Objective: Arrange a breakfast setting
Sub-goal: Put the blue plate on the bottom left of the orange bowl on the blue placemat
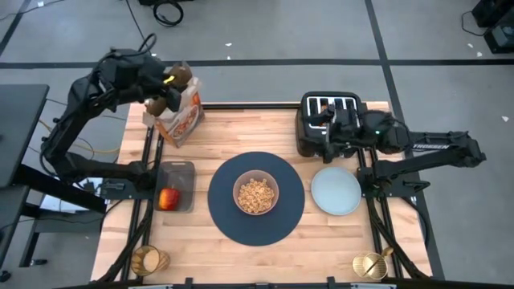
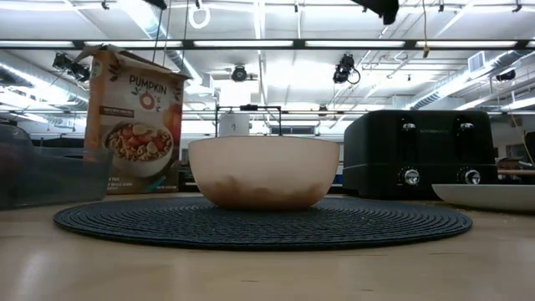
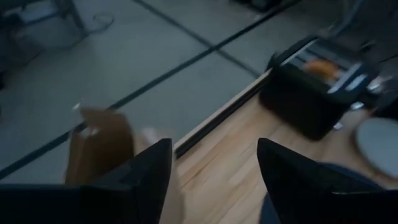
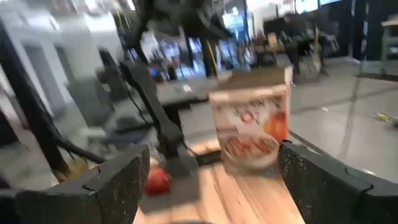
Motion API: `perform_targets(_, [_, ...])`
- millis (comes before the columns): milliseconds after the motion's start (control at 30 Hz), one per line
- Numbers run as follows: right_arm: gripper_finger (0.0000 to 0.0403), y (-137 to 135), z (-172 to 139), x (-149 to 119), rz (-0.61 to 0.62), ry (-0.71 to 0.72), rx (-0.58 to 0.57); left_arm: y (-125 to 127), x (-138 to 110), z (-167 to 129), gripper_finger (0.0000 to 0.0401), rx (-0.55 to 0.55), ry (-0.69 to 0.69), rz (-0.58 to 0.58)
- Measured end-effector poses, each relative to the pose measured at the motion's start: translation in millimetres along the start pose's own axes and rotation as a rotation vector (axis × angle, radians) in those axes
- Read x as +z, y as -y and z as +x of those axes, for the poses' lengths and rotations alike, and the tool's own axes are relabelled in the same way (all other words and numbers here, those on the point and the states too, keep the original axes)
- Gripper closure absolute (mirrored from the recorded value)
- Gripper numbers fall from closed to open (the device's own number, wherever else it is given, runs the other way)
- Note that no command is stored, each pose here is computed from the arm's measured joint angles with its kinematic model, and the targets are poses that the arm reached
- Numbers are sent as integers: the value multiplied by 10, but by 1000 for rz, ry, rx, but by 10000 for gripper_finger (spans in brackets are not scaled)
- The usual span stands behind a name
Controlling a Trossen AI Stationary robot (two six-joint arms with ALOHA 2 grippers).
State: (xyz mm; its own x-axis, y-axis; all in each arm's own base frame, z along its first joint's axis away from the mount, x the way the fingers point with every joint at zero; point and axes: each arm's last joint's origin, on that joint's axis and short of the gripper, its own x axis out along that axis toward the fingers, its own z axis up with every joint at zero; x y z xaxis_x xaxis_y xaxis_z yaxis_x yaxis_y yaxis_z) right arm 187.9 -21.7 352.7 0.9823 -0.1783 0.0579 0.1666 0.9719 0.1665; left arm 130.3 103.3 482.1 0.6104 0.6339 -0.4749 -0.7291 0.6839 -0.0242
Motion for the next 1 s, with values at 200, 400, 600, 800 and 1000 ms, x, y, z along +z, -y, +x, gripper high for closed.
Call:
perform_targets(200, [50,-73,211,111,-86,-175,-36,130,74,-225,172,-120,153,-30])
perform_targets(400, [58,-277,417,156,-194,-457,-64,438,161,-460,190,-418,315,-5])
perform_targets(600, [70,-445,386,-45,-119,-874,-159,722,171,-553,197,-599,375,75])
perform_targets(800, [88,-718,187,-476,-21,-1211,-206,893,180,-565,198,-658,414,128])
perform_targets(1000, [95,-961,5,-1035,190,-1415,-303,1048,187,-548,198,-699,453,210])
